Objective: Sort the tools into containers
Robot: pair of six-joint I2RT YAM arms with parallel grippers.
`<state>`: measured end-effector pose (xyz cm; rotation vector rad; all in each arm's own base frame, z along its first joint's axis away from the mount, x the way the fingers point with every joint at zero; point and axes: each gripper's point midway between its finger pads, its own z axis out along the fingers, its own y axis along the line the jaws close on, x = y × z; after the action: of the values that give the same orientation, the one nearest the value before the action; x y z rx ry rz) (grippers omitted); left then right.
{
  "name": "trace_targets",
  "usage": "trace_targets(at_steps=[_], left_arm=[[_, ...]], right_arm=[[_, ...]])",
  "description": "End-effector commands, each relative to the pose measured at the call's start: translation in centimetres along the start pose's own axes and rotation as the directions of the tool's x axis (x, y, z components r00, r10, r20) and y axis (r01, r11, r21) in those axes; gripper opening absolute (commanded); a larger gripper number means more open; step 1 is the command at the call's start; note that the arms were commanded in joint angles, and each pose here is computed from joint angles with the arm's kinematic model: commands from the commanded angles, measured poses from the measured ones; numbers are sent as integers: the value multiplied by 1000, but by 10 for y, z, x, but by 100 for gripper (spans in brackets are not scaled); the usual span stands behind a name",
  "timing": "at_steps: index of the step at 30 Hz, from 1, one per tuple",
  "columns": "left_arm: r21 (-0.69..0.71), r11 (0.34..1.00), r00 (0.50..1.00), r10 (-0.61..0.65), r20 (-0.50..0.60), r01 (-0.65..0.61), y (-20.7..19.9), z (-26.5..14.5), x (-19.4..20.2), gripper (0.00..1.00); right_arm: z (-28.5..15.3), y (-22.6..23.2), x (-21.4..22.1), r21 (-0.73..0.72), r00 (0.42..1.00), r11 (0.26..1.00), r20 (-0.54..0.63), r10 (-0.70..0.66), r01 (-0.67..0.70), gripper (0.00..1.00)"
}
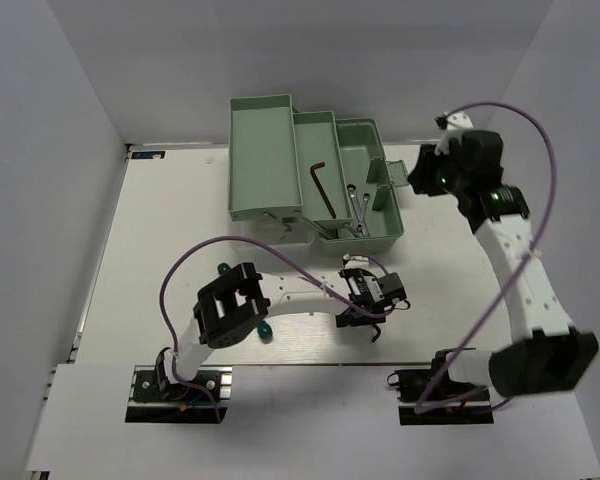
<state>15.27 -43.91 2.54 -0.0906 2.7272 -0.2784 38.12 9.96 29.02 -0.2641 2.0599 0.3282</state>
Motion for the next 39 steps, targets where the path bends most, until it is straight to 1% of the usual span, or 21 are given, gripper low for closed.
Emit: trace_targets(at_steps=[1,3,4,7,11,13,15,18,24,25,27,28,29,31,32,33,34,35,36,37,39], left_arm=[[-195,979,998,53,-38,-60,41,17,17,72],[-198,978,998,55,-28,-60,35,14,13,70],[-192,980,998,54,-13,-56,30,16,9,68],[-208,977,999,42,-2,-41,28,18,7,67],[-220,975,1000,27,-2,-27,23,22,8,67],[-218,976,1000,0,-10,-2,22,22,10,66],[-215,976,1000,-27,-14,23,19,27,13,64],[-280,960,999,-23,-26,15,35,37,17,57],[-346,938,999,-13,-52,-5,60,39,31,35],[-343,939,998,-17,-61,-5,63,38,34,29],[-337,942,997,-22,-68,-2,72,35,37,21],[-333,943,997,-26,-76,-1,74,34,39,14],[-341,940,997,-24,-78,-4,81,34,41,10],[-315,949,997,-10,-78,-15,78,27,42,0],[-296,955,998,11,-66,-30,74,23,41,0],[-277,960,999,31,-39,-40,70,22,34,0],[-220,970,995,98,-27,-102,56,9,29,0],[-195,972,992,129,-11,-129,49,2,25,0],[-171,971,985,173,13,-168,41,-7,22,0],[-134,968,975,217,35,-211,29,-17,12,0],[-78,956,954,289,81,-283,14,-44,3,0]], right_arm=[[-15,-22,17,101,998,994,40,-53,49,44],[-14,-25,50,91,1000,996,-13,-25,26,44],[-24,-24,47,92,1000,996,18,-18,16,44],[-28,-24,76,81,999,996,-28,38,-36,44],[-39,-20,87,49,998,997,-26,56,-55,42],[-40,-21,100,47,996,996,-52,72,-70,42],[-44,-19,103,38,995,996,-44,87,-85,42],[-49,-16,110,20,993,994,-47,107,-106,42],[-60,-6,115,-20,991,991,-33,132,-133,42],[-59,-5,119,-26,989,990,-43,139,-140,42],[-59,-3,122,-35,988,988,-53,149,-150,42],[-59,-1,126,-42,986,987,-63,152,-155,42],[-58,-2,130,-39,984,985,-73,164,-167,42],[-59,-6,135,-30,981,983,-80,179,-182,42],[-59,-6,139,-32,979,982,-91,181,-185,45],[-60,-5,142,-40,979,982,-99,178,-182,52],[-61,-5,145,-45,981,984,-105,166,-171,59],[-61,-5,155,-41,977,984,-129,169,-176,73],[-60,-6,157,-38,977,984,-133,169,-176,75],[-62,-7,159,-38,980,987,-132,152,-158,75],[-62,-11,168,-16,977,987,-146,157,-161,45]])
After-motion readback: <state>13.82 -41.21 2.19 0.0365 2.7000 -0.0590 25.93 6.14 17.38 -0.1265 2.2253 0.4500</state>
